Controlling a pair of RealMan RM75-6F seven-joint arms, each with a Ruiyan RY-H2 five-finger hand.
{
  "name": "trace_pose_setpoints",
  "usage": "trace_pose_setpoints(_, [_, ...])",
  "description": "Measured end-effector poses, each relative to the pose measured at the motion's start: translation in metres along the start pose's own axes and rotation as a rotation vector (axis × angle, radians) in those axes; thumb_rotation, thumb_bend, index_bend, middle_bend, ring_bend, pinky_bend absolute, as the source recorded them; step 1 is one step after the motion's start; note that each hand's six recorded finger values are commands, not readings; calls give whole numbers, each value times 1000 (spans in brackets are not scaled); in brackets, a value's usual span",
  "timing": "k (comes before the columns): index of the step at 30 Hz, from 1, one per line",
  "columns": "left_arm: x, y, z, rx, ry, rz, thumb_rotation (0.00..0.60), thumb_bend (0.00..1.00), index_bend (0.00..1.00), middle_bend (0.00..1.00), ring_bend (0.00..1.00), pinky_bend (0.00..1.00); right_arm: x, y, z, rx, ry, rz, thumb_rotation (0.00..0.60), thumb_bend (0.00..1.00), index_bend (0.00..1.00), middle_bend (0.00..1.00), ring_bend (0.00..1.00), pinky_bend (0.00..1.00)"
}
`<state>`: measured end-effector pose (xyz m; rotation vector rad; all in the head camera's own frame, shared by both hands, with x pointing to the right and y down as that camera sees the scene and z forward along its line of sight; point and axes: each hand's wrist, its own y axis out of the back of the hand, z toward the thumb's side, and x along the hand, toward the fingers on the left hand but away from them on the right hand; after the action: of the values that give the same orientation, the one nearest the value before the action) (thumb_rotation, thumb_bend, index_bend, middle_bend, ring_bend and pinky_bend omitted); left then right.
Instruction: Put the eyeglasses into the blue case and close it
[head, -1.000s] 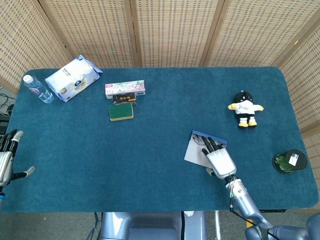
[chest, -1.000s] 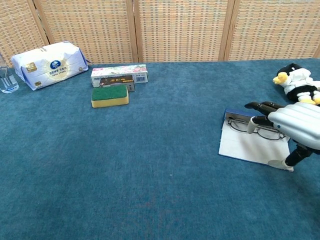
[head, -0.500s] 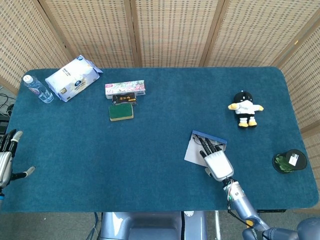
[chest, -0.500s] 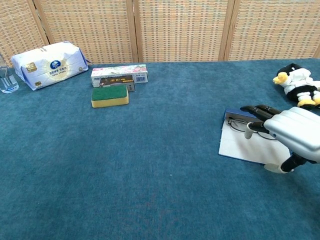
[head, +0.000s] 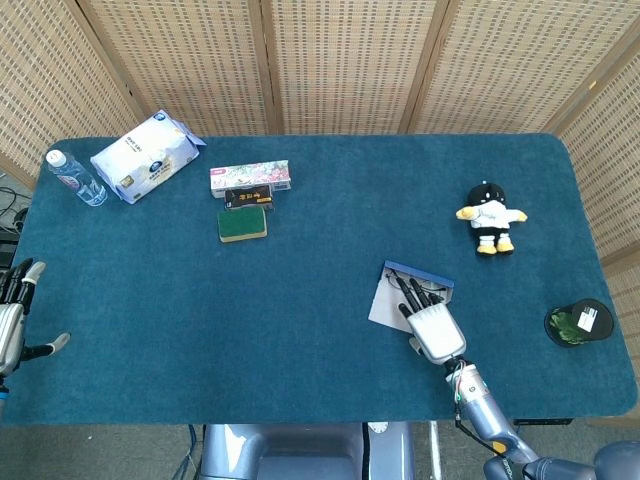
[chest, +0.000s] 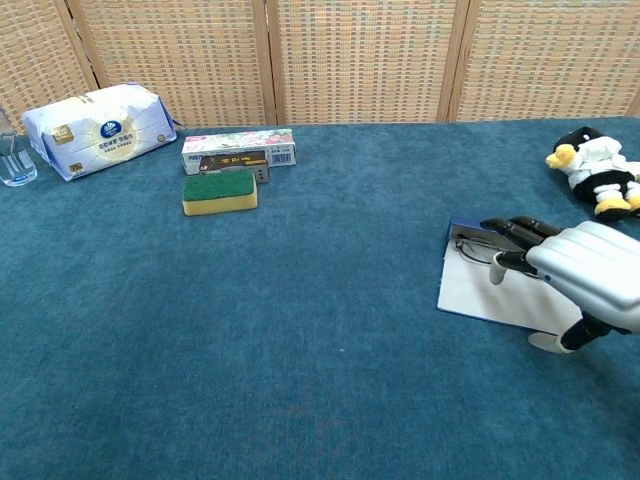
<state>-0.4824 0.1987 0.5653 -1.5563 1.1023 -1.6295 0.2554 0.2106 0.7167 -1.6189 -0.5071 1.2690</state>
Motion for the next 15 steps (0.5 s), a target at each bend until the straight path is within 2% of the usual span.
trace_pose_setpoints(5, [0, 0, 0, 2, 0, 0, 600, 0, 0, 0, 0, 0, -1, -1, 0, 12, 1, -2, 600, 311, 329, 0, 0, 333])
trace_pose_setpoints(15, [0, -1, 0, 2, 2, -2, 600, 0, 0, 0, 0, 0, -2, -4, -1, 23, -2, -3, 600, 311, 336, 0, 0, 333])
